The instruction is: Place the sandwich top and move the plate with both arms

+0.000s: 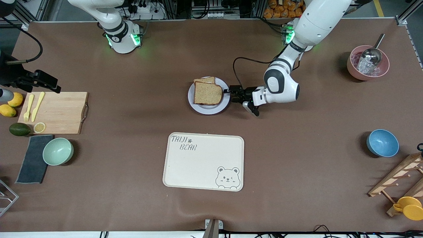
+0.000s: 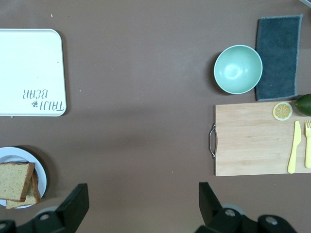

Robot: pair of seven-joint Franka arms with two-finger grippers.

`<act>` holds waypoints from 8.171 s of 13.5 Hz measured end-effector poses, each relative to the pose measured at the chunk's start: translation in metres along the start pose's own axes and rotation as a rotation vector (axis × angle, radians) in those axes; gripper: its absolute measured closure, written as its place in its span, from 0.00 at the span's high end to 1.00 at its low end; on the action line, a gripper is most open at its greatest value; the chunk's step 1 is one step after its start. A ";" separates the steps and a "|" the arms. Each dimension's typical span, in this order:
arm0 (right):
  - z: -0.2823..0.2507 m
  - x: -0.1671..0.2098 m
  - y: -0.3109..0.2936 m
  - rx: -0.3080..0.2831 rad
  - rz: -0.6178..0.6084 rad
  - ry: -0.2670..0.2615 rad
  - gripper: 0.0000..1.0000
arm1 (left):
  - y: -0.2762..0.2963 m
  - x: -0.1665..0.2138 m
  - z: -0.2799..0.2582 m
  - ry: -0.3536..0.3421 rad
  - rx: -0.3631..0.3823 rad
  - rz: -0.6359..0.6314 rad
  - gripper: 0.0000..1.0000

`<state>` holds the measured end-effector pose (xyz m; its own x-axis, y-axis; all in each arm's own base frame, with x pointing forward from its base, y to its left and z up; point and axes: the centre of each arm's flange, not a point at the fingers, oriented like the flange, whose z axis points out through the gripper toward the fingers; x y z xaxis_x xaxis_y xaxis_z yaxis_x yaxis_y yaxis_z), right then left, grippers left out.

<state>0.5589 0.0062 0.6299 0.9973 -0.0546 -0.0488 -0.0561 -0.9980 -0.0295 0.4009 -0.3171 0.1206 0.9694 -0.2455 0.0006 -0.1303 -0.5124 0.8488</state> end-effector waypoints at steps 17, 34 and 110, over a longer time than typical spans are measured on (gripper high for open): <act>0.002 0.002 0.003 -0.008 0.004 -0.003 1.00 | 0.006 0.002 0.006 0.012 -0.016 -0.007 0.07; 0.006 0.003 0.003 -0.009 0.005 -0.014 1.00 | 0.021 0.028 -0.003 0.258 -0.152 -0.207 0.05; 0.011 0.002 0.006 -0.011 0.011 -0.051 1.00 | -0.011 0.148 -0.259 0.602 0.747 0.244 1.00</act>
<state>0.5596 0.0001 0.6184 0.9930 -0.0637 -0.0999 -0.0658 -0.9977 -0.0180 0.5999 -0.1350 0.2482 0.8155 -0.0606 0.5755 -0.2378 -0.9417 0.2379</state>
